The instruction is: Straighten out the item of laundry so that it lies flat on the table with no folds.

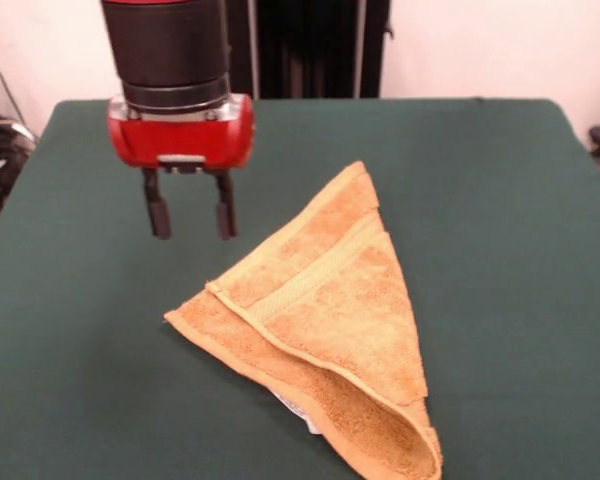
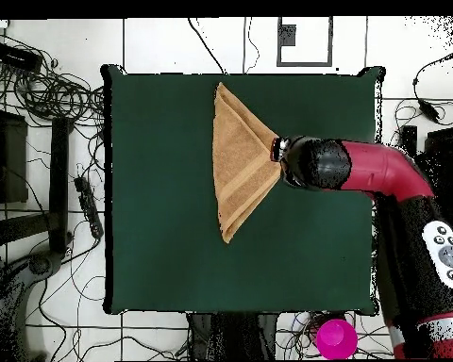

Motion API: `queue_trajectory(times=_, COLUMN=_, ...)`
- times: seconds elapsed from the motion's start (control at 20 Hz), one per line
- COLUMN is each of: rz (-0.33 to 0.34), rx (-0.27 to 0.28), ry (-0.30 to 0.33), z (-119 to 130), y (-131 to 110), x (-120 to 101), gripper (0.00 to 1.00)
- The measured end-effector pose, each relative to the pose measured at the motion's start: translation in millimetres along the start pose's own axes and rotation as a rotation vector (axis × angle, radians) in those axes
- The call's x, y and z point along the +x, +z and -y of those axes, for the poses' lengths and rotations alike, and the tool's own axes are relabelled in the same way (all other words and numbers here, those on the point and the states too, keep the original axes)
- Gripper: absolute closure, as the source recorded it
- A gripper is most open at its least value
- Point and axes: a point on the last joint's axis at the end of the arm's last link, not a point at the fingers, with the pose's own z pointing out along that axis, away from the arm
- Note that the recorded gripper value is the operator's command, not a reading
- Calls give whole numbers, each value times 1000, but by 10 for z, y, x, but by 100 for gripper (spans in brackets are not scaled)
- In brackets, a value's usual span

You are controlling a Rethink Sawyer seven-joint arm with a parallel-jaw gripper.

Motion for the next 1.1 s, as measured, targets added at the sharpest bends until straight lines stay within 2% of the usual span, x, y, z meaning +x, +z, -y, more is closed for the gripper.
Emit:
queue_trajectory(times=0.25, rz=-11, rx=1, ry=-35, z=-138, y=101, x=51, gripper=0)
queue_trajectory(times=0.6, rz=-60, rx=13, ry=-104, z=-415, y=398, x=167, gripper=0)
queue_trajectory(times=1.1, rz=-138, rx=32, ry=-130, z=-493, y=567, x=216, gripper=0)
